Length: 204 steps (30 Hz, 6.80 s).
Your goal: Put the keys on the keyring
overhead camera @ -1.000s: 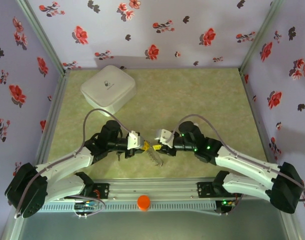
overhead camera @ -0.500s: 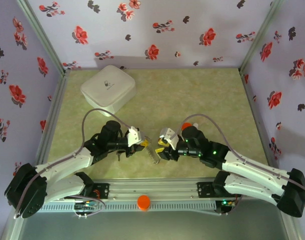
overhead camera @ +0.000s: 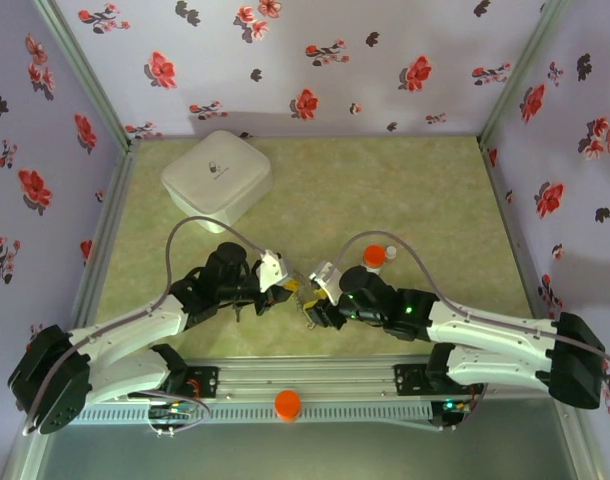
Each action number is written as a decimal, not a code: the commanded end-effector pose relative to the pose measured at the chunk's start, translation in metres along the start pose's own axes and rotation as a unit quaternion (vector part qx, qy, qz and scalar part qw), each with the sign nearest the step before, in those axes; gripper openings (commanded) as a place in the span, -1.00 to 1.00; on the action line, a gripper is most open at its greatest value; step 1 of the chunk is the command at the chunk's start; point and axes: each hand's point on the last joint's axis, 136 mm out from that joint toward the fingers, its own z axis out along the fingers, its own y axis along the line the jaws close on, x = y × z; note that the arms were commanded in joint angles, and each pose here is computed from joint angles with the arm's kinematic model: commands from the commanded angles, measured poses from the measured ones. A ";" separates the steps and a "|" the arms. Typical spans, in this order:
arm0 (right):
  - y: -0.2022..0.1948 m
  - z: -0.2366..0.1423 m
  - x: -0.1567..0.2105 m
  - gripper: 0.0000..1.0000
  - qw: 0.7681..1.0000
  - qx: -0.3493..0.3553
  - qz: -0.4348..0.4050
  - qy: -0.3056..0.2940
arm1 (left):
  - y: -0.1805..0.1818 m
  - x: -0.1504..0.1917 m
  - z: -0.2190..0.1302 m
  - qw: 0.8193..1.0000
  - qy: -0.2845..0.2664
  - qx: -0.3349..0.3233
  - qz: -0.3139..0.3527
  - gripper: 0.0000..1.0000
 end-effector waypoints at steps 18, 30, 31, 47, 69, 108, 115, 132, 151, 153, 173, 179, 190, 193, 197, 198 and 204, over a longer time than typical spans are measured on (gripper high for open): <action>0.024 0.020 -0.009 -0.49 0.997 -0.030 -0.067 -0.031 | -0.004 -0.007 -0.002 1.000 0.011 0.001 0.009 -1.00; 0.018 -0.012 -0.004 -0.01 0.992 -0.026 -0.101 -0.076 | -0.008 -0.012 -0.003 0.998 -0.044 0.002 0.052 -1.00; 0.021 -0.021 -0.004 0.04 0.989 -0.043 -0.114 -0.089 | -0.009 -0.014 -0.003 0.997 -0.056 0.002 0.059 -1.00; 0.006 -0.056 -0.042 -0.10 0.972 -0.068 -0.128 -0.186 | -0.031 -0.045 -0.010 0.976 -0.185 0.069 0.094 -1.00; 0.020 -0.036 -0.064 -0.59 0.962 -0.106 -0.169 -0.188 | -0.039 -0.045 -0.014 0.972 -0.197 0.094 0.090 -1.00; 0.031 -0.015 -0.053 -1.00 0.949 -0.156 -0.271 0.044 | -0.036 -0.028 -0.020 0.986 -0.074 0.081 0.129 -1.00; 0.027 -0.026 -0.055 -0.47 0.959 -0.160 -0.232 -0.030 | -0.038 -0.037 -0.024 0.984 -0.104 0.076 0.119 -1.00; 0.020 -0.037 -0.063 -0.49 0.962 -0.138 -0.180 -0.154 | -0.042 -0.060 -0.034 0.972 -0.190 0.078 0.114 -1.00; 0.017 -0.037 -0.058 -1.00 0.964 -0.131 -0.208 -0.098 | -0.034 -0.041 -0.028 0.990 -0.091 0.065 0.084 -0.51; 0.013 -0.036 -0.050 -1.00 0.966 -0.123 -0.220 -0.064 | -0.028 -0.036 -0.028 0.992 -0.061 0.052 0.093 -0.52; 0.028 -0.028 -0.062 -1.00 0.950 -0.157 -0.268 -0.024 | -0.037 -0.037 -0.028 0.982 -0.048 0.082 0.166 -0.49; 0.028 -0.022 -0.061 -1.00 0.948 -0.161 -0.272 -0.017 | -0.039 -0.039 -0.026 0.981 -0.052 0.093 0.163 -0.62; 0.030 -0.019 -0.058 -1.00 0.947 -0.166 -0.274 -0.011 | -0.042 -0.035 -0.025 0.980 -0.046 0.103 0.161 -1.00; 0.031 -0.022 -0.061 -1.00 0.947 -0.166 -0.273 -0.022 | -0.042 -0.033 -0.025 0.981 -0.041 0.103 0.160 -1.00; 0.031 -0.023 -0.062 -1.00 0.948 -0.163 -0.271 -0.028 | -0.039 -0.031 -0.025 0.983 -0.037 0.094 0.154 -0.45; 0.031 -0.024 -0.062 -1.00 0.949 -0.162 -0.270 -0.028 | -0.038 -0.030 -0.025 0.984 -0.036 0.090 0.153 -0.40; 0.032 -0.024 -0.060 -1.00 0.949 -0.167 -0.268 -0.026 | -0.037 -0.027 -0.025 0.984 -0.034 0.084 0.152 -0.60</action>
